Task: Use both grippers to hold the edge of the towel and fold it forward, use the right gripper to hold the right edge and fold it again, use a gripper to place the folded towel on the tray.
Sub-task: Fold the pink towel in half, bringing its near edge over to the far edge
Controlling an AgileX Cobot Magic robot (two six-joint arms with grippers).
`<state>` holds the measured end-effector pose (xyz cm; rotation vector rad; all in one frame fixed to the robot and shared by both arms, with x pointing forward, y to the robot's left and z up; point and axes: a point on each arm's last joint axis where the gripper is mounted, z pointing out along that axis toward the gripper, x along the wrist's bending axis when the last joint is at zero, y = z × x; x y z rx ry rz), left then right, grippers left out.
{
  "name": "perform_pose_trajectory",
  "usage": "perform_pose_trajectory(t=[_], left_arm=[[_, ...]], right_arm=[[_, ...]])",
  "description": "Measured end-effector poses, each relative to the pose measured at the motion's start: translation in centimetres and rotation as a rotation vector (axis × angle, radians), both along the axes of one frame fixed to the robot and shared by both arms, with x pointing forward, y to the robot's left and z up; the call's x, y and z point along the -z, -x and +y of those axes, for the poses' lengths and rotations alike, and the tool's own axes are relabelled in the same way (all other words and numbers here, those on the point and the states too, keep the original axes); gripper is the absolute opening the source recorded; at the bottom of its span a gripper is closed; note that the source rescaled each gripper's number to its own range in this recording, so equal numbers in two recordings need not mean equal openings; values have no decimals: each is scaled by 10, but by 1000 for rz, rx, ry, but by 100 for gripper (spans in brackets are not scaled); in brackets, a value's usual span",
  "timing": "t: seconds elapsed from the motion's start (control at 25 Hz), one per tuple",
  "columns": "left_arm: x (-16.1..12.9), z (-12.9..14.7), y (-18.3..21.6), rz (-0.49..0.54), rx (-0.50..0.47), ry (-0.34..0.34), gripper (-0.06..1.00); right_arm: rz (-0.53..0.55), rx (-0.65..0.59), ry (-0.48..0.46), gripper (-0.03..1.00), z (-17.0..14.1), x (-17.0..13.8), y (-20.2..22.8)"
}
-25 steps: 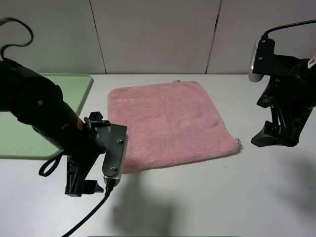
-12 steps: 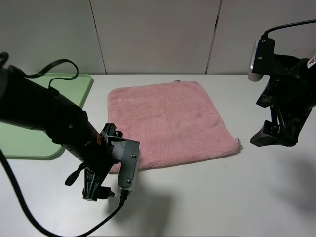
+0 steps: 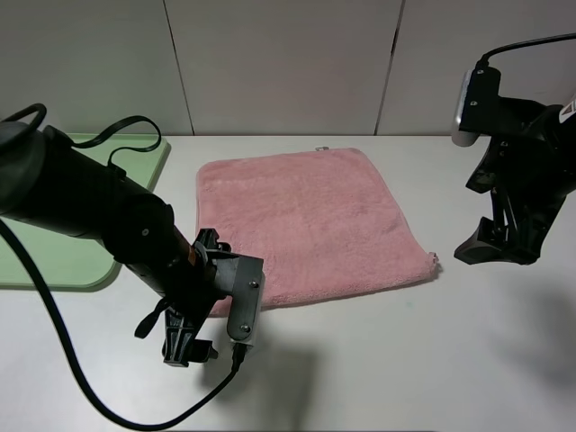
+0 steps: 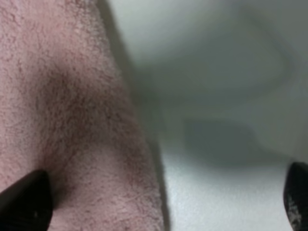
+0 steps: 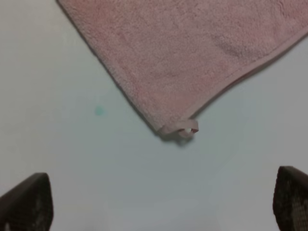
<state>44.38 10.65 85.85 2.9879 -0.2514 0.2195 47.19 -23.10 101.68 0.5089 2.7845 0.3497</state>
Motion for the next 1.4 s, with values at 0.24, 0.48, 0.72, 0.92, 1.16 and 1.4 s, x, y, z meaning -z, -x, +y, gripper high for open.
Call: perform_pose_trajectory(t=[0.24,0.48,0.72,0.92,1.16,1.4], left_arm=[[2,0,2,17,-18,-2,69],[4,-2,-1,-9,-6,10,28],[6,-3,-3,-32,14,18,1],[6,-3,-3,-33,16,18,0],[6,-3,-3,-33,16,18,0],[6,-3,-3,-34,17,17,0]], right_arm=[[-2,-1,0,100,0,0,0],[-5,0,-1,100,0,0,0],[-16,-53,11,100,1,0,0],[-54,-146,0,100,5,2,-5],[-67,-237,39,100,9,20,-20],[-34,-294,69,100,12,51,-36]])
